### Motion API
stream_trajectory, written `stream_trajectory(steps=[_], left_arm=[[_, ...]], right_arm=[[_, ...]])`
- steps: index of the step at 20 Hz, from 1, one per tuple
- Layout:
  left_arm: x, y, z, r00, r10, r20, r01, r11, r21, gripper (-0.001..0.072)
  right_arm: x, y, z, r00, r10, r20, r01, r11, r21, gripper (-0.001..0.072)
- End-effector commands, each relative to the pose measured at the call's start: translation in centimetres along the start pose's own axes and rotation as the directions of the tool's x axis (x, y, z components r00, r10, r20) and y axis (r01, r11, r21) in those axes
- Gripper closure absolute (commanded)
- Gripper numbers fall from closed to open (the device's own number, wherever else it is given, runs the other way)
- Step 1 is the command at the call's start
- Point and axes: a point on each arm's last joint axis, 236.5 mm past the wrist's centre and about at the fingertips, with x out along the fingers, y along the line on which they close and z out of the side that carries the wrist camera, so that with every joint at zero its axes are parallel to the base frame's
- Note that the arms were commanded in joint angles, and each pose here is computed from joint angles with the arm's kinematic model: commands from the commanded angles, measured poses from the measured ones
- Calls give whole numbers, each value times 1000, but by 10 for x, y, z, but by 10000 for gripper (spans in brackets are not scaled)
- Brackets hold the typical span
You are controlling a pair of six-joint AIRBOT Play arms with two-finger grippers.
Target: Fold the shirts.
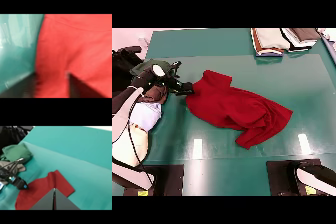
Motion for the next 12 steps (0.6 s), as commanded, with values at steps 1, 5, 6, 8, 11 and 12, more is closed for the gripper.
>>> stream_trajectory(steps=[1, 5, 6, 8, 11, 12], left_arm=[[3, -8, 2, 1000, -11, 12, 11, 1000, 19, 652], [-31, -22, 28, 1000, -5, 30, 2, 995, 97, 679], [-45, -28, 41, 999, -4, 52, -3, 992, 123, 680], [-72, -42, 65, 993, -17, 113, -1, 987, 162, 680], [-97, -56, 89, 981, -38, 189, 2, 982, 189, 680], [-98, -57, 91, 980, -40, 195, 2, 982, 190, 679]], right_arm=[[-1, -14, -19, 999, -24, -32, 25, 999, 43, 696], [-21, -79, -105, 966, -142, -215, 186, 961, 204, 696], [-30, -100, -141, 940, -170, -296, 250, 933, 259, 695], [-53, -146, -225, 855, -222, -468, 416, 833, 365, 538], [-71, -196, -334, 776, -230, -587, 580, 624, 523, 262], [-70, -205, -362, 768, -222, -601, 604, 565, 562, 269]])
